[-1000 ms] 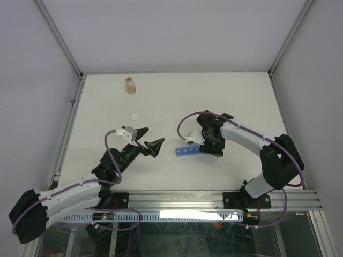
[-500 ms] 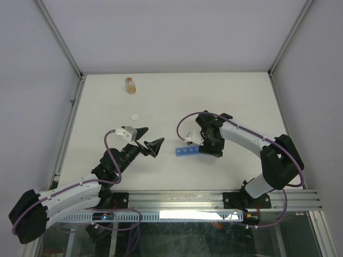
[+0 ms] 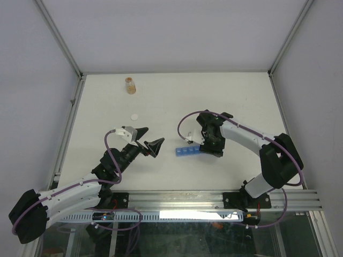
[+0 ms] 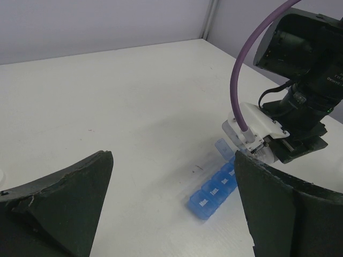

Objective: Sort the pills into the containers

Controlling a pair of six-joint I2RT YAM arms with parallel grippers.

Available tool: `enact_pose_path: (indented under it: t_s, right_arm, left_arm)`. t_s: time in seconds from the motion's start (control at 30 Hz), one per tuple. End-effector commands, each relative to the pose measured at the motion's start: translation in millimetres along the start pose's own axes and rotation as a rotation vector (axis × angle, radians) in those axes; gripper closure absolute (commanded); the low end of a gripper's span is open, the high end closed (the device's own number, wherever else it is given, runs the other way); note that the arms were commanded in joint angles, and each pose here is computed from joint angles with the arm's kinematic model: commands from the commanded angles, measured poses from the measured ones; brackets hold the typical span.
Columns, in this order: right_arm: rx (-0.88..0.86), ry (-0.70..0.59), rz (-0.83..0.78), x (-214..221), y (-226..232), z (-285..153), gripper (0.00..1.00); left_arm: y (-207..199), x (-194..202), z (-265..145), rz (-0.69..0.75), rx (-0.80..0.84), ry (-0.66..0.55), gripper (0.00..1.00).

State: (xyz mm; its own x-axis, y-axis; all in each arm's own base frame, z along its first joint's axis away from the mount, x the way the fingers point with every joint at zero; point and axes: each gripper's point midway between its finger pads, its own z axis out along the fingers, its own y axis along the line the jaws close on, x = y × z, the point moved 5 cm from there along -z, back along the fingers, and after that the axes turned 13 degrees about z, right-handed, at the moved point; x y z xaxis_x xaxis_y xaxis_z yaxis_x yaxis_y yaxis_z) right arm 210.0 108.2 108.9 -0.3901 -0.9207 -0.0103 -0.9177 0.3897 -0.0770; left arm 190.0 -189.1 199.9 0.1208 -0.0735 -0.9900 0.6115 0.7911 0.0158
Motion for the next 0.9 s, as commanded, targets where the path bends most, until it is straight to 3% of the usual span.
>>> enact_pose_path:
  t_s: [0.0,0.07,0.13,0.2,0.3,0.37,0.47,0.53,0.63,0.7,0.77,0.87]
  right_arm:
    - [0.037,-0.074,-0.015,-10,-3,-10,1.00]
    - [0.034,-0.015,0.000,-3,-4,-7,1.00]
    - [-0.013,-0.049,0.002,-10,4,-12,1.00]
    - [0.067,-0.063,-0.022,-6,-5,-5,1.00]
    - [-0.036,-0.041,0.007,-10,5,-11,1.00]
    - [0.056,-0.085,-0.019,-10,-5,-8,1.00]
    - [-0.045,-0.050,0.014,-11,5,-12,1.00]
    - [0.054,-0.072,-0.009,-7,-6,-6,1.00]
    - [-0.038,-0.065,0.012,-12,6,-16,1.00]
    - [0.056,-0.084,-0.014,-8,-5,-7,1.00]
    - [-0.017,-0.023,0.022,-4,-1,-8,1.00]
    - [0.054,-0.081,-0.010,-8,-4,-8,1.00]
  left_arm:
    - [1,-10,1,-0.001,0.007,-0.052,0.01]
    - [1,-9,1,0.002,0.009,-0.049,0.01]
    - [1,-10,1,0.001,0.012,-0.051,0.01]
    - [1,-10,1,0.000,0.008,-0.054,0.01]
    - [1,-10,1,0.001,0.011,-0.052,0.01]
    - [2,-10,0,-0.002,0.006,-0.056,0.01]
    - [1,-10,1,0.001,0.013,-0.052,0.01]
    - [1,-10,0,-0.001,0.008,-0.055,0.01]
    - [1,-10,1,0.001,0.013,-0.052,0.01]
    - [1,-10,1,0.000,0.008,-0.053,0.01]
    - [1,-9,1,0.003,0.014,-0.048,0.01]
    - [2,-10,0,-0.001,0.007,-0.055,0.01]
